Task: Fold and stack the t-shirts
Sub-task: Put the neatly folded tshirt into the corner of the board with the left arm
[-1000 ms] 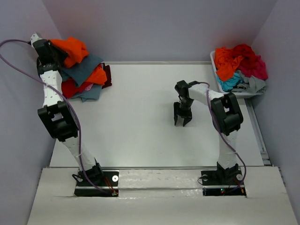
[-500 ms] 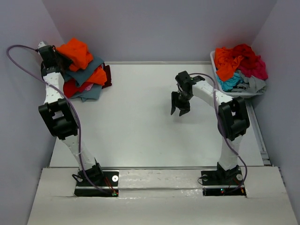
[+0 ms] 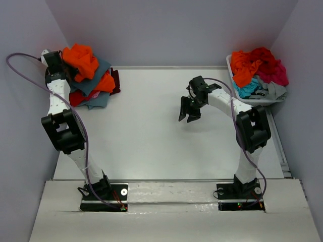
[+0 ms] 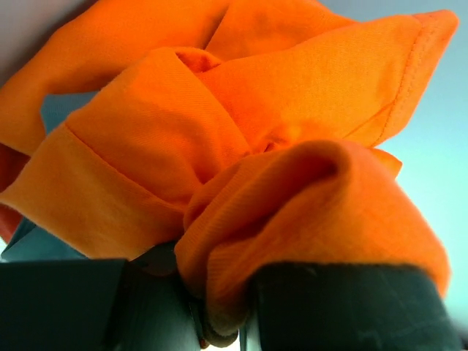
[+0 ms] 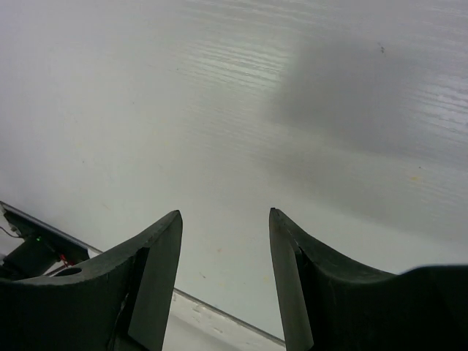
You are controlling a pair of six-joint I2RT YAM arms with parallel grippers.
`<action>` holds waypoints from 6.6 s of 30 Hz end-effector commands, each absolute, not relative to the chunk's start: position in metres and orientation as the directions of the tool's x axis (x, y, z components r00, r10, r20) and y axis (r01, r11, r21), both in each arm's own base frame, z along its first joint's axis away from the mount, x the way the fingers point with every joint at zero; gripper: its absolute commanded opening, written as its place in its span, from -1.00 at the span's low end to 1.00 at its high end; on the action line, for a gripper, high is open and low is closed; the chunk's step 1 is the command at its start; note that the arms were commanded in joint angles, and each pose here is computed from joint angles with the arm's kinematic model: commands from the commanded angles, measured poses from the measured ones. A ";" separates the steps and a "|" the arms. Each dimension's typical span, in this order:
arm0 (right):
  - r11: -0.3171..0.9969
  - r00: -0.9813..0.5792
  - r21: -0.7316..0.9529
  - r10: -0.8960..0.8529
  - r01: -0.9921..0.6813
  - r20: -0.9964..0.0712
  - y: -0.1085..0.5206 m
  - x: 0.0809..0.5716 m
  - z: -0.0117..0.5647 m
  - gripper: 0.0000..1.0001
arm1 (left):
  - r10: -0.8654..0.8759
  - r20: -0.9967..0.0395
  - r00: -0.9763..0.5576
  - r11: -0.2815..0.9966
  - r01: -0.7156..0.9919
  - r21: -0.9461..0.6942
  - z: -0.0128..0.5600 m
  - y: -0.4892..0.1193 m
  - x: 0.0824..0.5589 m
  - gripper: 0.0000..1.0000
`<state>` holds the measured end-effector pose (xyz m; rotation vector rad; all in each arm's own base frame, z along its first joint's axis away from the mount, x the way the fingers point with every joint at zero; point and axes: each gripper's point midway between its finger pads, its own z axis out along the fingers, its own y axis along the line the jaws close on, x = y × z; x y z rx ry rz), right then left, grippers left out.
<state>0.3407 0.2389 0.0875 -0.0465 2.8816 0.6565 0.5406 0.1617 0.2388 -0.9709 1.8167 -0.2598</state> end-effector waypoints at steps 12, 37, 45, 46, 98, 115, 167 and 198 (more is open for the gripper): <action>0.784 -0.941 0.573 -0.041 -0.238 -0.335 0.294 0.397 0.156 0.15 | -0.653 -0.746 -0.128 0.712 -0.440 -0.547 0.322 0.166 0.539 -0.89; 0.632 -0.907 0.691 -0.046 -0.352 -0.420 0.370 0.436 0.204 0.19 | -0.680 -0.705 -0.201 0.657 -0.592 -0.466 0.276 0.172 0.541 -0.89; 0.759 -0.907 0.583 -0.025 -0.290 -0.420 0.337 0.438 0.182 0.19 | -0.671 -0.704 -0.232 0.627 -0.686 -0.371 0.246 0.185 0.525 -0.89; 0.774 -0.908 0.569 -0.019 -0.279 -0.419 0.334 0.438 0.180 0.19 | -0.672 -0.702 -0.235 0.626 -0.687 -0.369 0.245 0.185 0.524 -0.89; 0.855 -0.909 0.508 0.126 -0.104 -0.398 0.246 0.461 0.166 0.19 | -0.596 -0.737 -0.318 0.768 -0.494 -0.407 0.313 0.129 0.455 0.98; 0.849 -0.912 0.520 0.138 -0.091 -0.385 0.248 0.458 0.165 0.18 | -0.541 -0.665 -0.516 0.841 -0.340 -0.421 0.276 0.062 0.468 0.98; 0.884 -0.926 0.464 0.129 -0.054 -0.354 0.232 0.440 0.146 0.08 | -0.465 -0.873 -0.149 0.823 -0.437 -0.364 0.346 0.122 0.504 -0.89; 0.916 -0.957 0.398 0.074 -0.046 -0.281 0.218 0.373 0.116 0.08 | -0.396 -0.918 0.016 0.842 -0.392 -0.370 0.367 0.143 0.565 -0.89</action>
